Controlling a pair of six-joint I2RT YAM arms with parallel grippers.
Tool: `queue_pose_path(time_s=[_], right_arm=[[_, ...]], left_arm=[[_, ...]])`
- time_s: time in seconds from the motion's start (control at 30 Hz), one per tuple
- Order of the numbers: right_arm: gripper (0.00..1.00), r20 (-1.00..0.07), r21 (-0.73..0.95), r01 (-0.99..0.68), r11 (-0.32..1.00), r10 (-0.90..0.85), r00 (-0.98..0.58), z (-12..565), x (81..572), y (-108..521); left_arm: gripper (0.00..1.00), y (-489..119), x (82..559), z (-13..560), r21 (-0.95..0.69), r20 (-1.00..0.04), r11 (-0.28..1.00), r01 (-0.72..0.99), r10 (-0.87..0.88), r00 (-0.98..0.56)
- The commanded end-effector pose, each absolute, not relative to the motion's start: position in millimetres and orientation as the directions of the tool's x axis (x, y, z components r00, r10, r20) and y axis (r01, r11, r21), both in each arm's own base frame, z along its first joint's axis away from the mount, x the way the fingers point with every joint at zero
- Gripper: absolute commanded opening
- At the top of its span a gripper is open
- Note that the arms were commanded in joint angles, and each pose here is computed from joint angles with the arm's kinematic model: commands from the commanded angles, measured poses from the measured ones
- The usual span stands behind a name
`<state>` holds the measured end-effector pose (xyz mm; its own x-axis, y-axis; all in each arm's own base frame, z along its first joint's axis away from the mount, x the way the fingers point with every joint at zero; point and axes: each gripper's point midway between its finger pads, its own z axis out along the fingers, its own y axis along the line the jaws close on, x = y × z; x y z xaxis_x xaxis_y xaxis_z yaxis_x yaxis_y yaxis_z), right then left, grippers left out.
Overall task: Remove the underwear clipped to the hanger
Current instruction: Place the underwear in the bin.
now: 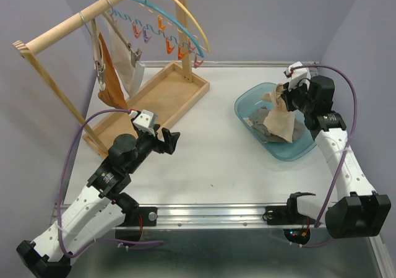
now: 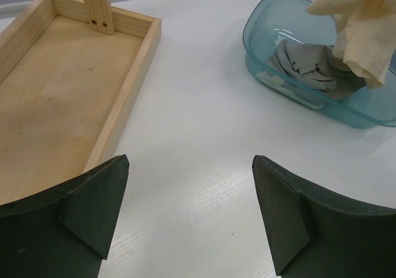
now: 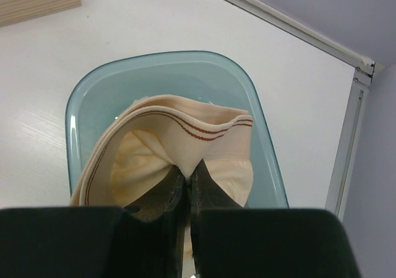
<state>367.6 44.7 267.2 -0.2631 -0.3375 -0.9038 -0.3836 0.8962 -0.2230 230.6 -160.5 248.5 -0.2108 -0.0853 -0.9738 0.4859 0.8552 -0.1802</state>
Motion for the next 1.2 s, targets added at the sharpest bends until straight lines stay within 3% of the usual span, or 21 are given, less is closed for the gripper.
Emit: queue_pose_path(time_s=[0.0,0.2,0.37,0.4,0.43,0.47,0.5,0.53,0.77,0.83,1.0,1.07,1.17], right_arm=[[0.00,-0.951,-0.210,-0.326,0.922,-0.270,-0.151,308.5,398.0,42.0],[0.02,-0.935,-0.173,-0.356,0.918,-0.267,-0.234,269.2,403.5,45.3],[0.19,-0.914,-0.166,-0.344,0.924,-0.275,-0.297,238.7,395.9,39.8],[0.25,-0.909,-0.168,-0.344,0.924,-0.280,-0.308,233.6,394.2,38.8],[0.48,-0.903,-0.166,-0.346,0.923,-0.283,-0.322,225.7,391.6,38.3],[0.65,-0.899,-0.168,-0.350,0.921,-0.289,-0.330,220.8,390.3,37.7],[0.92,-0.893,-0.165,-0.360,0.918,-0.294,-0.341,213.6,387.7,38.8],[1.00,-0.892,-0.168,-0.368,0.915,-0.300,-0.339,212.4,385.9,39.2],[1.00,-0.918,-0.168,-0.487,0.857,-0.317,-0.240,241.0,362.6,62.3],[1.00,-0.937,-0.128,-0.610,0.782,-0.297,-0.185,253.4,340.1,87.3],[1.00,-0.975,0.076,-0.891,0.448,-0.155,-0.161,253.0,265.7,152.0],[1.00,-0.973,0.132,-0.912,0.389,-0.127,-0.195,250.5,254.4,158.9],[1.00,-0.968,0.139,-0.900,0.414,-0.134,-0.211,243.5,255.4,156.7]], left_arm=[[0.92,-161.7,231.5,257.7,-0.174,-0.980,0.847,0.502,-0.101,-0.170],[0.92,-159.3,230.1,260.2,-0.173,-0.982,0.849,0.499,-0.107,-0.158],[0.92,-160.4,229.4,260.5,-0.172,-0.982,0.845,0.506,-0.106,-0.157],[0.92,-160.6,229.4,259.8,-0.171,-0.982,0.845,0.507,-0.103,-0.159],[0.92,-160.7,229.5,260.1,-0.172,-0.982,0.844,0.507,-0.105,-0.159],[0.92,-160.7,229.5,260.1,-0.171,-0.982,0.845,0.507,-0.104,-0.158],[0.92,-160.7,229.4,259.8,-0.172,-0.982,0.845,0.507,-0.104,-0.160],[0.92,-160.8,229.3,259.8,-0.170,-0.982,0.845,0.507,-0.103,-0.159],[0.93,-162.4,228.4,260.0,-0.164,-0.983,0.839,0.519,-0.095,-0.157],[0.94,-165.0,227.7,265.6,-0.153,-0.986,0.828,0.539,-0.096,-0.133],[0.99,-168.4,222.7,274.7,-0.166,-0.986,0.808,0.566,-0.123,-0.115],[0.99,-165.5,222.8,276.8,-0.177,-0.984,0.814,0.554,-0.139,-0.111],[0.99,-159.7,226.3,282.4,-0.183,-0.983,0.833,0.522,-0.154,-0.100]])
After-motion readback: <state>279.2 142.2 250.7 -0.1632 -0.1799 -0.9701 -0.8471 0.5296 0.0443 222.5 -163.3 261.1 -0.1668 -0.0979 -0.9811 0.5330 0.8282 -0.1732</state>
